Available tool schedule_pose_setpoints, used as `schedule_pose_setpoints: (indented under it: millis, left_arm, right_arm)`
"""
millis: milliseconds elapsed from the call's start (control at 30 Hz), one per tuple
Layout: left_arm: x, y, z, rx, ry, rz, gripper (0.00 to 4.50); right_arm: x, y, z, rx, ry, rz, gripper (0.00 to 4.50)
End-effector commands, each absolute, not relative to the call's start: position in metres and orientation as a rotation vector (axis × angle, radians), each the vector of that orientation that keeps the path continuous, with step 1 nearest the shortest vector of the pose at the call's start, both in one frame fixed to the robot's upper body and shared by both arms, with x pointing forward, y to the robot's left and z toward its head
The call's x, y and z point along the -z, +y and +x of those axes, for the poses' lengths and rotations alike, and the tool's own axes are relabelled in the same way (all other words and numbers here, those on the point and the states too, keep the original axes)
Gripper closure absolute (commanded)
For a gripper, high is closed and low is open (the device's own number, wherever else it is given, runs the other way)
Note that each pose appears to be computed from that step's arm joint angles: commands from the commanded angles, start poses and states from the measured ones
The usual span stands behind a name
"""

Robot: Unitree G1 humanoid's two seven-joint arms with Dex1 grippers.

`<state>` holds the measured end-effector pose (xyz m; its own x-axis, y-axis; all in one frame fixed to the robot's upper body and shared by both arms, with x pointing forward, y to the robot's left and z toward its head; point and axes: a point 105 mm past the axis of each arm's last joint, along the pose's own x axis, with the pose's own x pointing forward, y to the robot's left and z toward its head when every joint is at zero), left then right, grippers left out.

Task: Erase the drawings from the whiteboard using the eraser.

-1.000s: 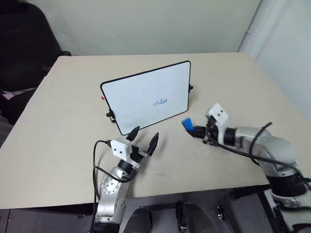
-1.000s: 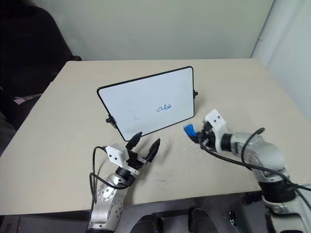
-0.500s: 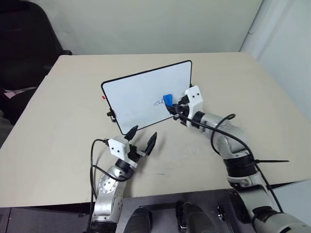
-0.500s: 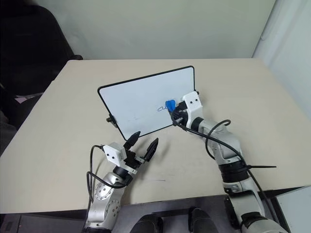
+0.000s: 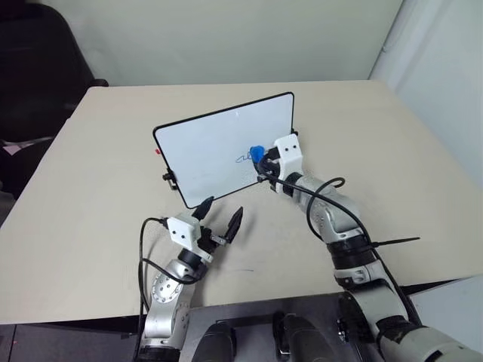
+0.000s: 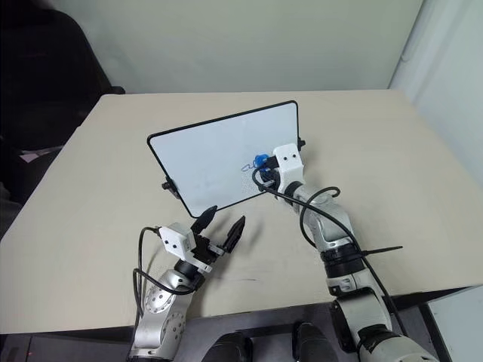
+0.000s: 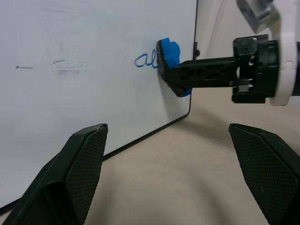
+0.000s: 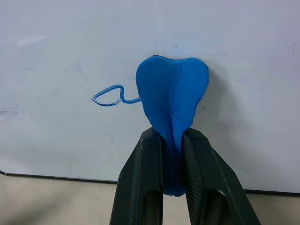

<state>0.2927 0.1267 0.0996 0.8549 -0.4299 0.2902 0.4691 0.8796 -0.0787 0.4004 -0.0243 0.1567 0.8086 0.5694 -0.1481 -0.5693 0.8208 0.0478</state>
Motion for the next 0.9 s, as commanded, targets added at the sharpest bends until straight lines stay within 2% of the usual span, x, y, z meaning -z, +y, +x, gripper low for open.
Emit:
schedule_pose_setpoints:
  millis: [33, 367, 567, 900]
  left_arm:
    - [-0.112, 0.125, 0.29, 0.476, -0.315, -0.14, 0.0]
    - [-0.112, 0.125, 0.289, 0.473, -0.315, -0.148, 0.0]
    - [-0.111, 0.122, 0.288, 0.477, -0.315, -0.151, 0.0]
    - [-0.111, 0.12, 0.285, 0.479, -0.316, -0.16, 0.0]
  right_arm:
    - [-0.171, -0.025, 0.408, -0.567, 0.117, -0.005, 4.23]
    - [-0.169, -0.022, 0.413, -0.558, 0.133, -0.019, 4.23]
    - [-0.182, 0.007, 0.399, -0.67, 0.082, -0.072, 4.23]
    - [-0.178, 0.055, 0.376, -0.849, 0.055, -0.198, 4.23]
